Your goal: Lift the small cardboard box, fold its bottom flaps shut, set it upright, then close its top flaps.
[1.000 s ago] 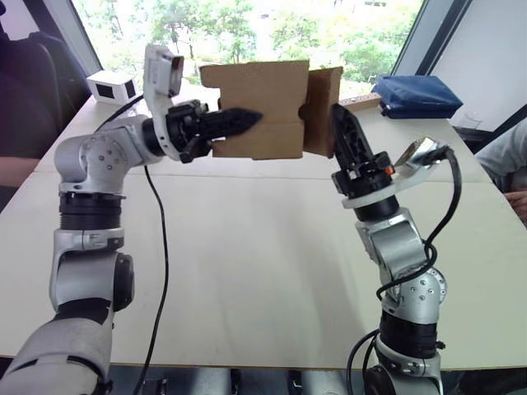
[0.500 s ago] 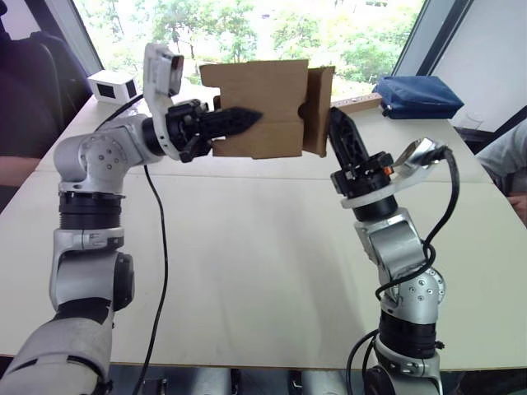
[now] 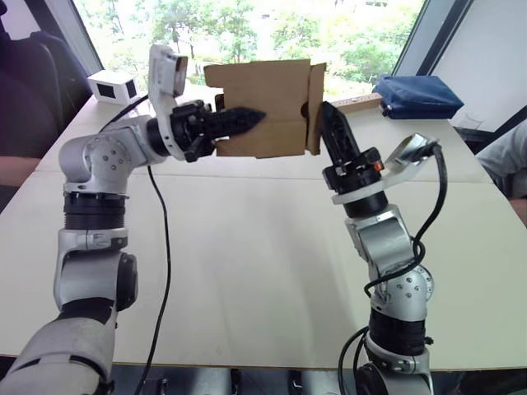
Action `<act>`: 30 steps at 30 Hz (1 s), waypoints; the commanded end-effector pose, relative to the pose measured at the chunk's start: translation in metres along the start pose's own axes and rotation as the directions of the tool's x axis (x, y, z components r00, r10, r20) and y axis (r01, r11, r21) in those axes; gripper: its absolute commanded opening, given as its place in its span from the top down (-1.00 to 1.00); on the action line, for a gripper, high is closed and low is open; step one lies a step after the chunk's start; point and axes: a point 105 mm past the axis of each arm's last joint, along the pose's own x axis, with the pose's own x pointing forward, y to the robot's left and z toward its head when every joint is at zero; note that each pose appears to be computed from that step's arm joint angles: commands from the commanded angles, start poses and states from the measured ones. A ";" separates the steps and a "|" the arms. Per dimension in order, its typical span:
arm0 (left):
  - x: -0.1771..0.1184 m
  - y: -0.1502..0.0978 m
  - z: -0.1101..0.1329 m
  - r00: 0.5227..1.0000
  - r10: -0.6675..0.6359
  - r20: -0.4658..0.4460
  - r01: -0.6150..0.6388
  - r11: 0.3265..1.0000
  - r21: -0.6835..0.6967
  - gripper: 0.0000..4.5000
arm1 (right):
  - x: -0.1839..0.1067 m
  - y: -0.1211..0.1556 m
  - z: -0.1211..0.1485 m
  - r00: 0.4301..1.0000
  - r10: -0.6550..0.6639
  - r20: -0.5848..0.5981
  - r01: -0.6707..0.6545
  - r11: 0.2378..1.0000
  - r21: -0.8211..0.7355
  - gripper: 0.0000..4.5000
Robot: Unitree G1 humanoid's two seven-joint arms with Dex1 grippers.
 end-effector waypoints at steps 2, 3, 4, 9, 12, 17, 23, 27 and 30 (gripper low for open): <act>0.004 -0.010 0.016 0.998 -0.046 0.037 0.044 0.998 0.050 1.00 | 0.006 0.011 0.002 0.999 0.040 0.020 -0.039 0.999 -0.031 0.59; 0.004 -0.010 0.016 0.998 -0.044 0.040 0.042 0.998 0.049 1.00 | 0.006 0.010 0.002 0.999 0.036 0.020 -0.035 0.999 -0.038 0.59; 0.004 -0.010 0.017 0.998 -0.044 0.042 0.042 0.998 0.050 1.00 | 0.006 0.009 0.001 0.999 0.033 0.021 -0.033 0.999 -0.040 0.59; 0.004 -0.010 0.018 0.998 -0.036 0.048 0.034 0.998 0.049 1.00 | 0.009 0.009 0.001 0.998 0.044 0.034 -0.043 0.999 -0.030 0.59; 0.003 -0.008 0.018 0.998 -0.024 0.051 0.022 0.999 0.045 1.00 | 0.009 0.017 -0.001 0.996 0.087 0.027 -0.087 0.996 -0.001 0.59; 0.002 -0.007 0.019 0.998 -0.013 0.057 0.011 0.999 0.039 1.00 | 0.006 0.024 -0.008 0.993 0.120 -0.014 -0.120 0.993 0.002 0.59; 0.004 -0.008 0.019 0.998 -0.018 0.056 0.016 0.999 0.033 1.00 | 0.010 0.008 -0.004 0.999 0.043 -0.010 -0.044 0.991 -0.125 0.59; 0.004 -0.008 0.019 0.998 -0.018 0.057 0.017 0.999 0.032 1.00 | 0.011 0.003 -0.001 1.000 0.021 0.006 -0.019 0.985 -0.171 0.59; 0.004 -0.009 0.019 0.998 -0.019 0.056 0.017 0.999 0.031 1.00 | 0.013 -0.002 0.005 0.999 -0.006 0.032 0.012 0.979 -0.203 0.59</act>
